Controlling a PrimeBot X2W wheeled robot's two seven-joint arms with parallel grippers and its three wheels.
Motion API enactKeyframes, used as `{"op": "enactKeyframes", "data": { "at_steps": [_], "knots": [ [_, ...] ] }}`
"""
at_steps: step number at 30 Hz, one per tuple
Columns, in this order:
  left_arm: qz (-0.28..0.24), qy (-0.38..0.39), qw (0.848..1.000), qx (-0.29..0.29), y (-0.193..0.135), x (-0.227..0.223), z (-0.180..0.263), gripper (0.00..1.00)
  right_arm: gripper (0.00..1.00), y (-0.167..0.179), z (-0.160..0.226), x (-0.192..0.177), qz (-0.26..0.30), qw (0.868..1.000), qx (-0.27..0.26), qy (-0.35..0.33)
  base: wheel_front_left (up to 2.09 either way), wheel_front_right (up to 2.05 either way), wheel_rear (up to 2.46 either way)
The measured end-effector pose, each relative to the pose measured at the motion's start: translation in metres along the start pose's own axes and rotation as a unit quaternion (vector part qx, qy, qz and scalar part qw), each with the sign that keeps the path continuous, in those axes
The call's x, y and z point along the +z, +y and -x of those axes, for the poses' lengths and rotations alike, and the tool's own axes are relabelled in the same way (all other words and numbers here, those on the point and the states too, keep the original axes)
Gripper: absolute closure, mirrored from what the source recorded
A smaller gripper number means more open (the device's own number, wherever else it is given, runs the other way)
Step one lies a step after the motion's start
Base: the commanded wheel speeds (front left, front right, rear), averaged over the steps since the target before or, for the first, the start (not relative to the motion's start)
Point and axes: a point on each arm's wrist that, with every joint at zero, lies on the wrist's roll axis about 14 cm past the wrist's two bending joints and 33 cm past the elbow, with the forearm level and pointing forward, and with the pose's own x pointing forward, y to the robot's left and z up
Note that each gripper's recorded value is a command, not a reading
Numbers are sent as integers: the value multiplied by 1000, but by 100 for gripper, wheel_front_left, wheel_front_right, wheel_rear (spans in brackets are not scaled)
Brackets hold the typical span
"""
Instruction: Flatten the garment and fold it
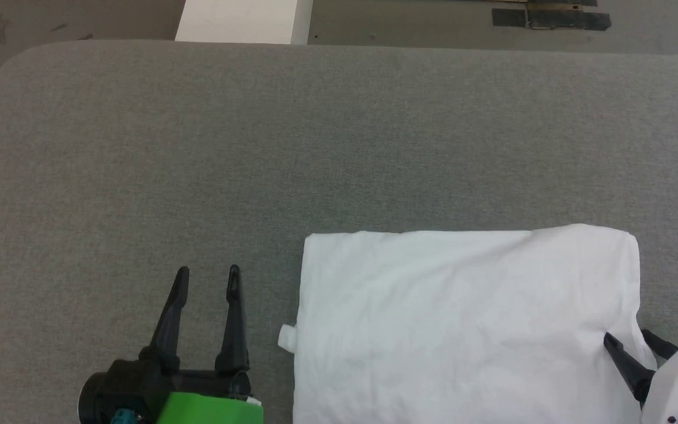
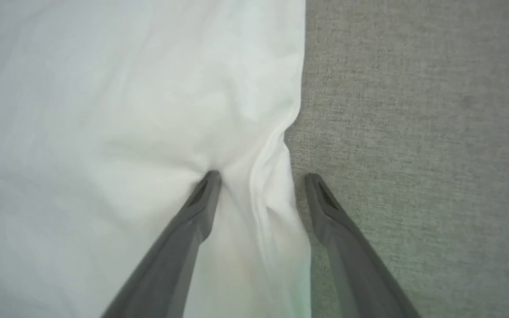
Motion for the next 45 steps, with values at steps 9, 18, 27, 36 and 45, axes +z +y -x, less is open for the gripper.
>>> {"op": "enactKeyframes", "data": {
  "at_steps": [9,18,27,36,45],
  "knots": [
    [5,5,1000,1,2,-5,0,0,100,-3,-10,0,-8,1000,5,27,0,0,0],
    [11,1,1000,-8,-3,-4,-2,0,100,-67,8,28,-46,994,-93,-41,0,0,0],
    [17,4,999,-28,-11,-6,-1,0,100,-119,51,45,-40,982,-174,-69,0,0,0],
    [28,7,998,-53,-26,-9,0,0,100,-17,58,55,-13,997,-34,-62,0,0,0],
    [37,8,997,-65,-34,-10,4,0,100,80,62,53,30,994,96,-37,0,0,0]
  ]
}}
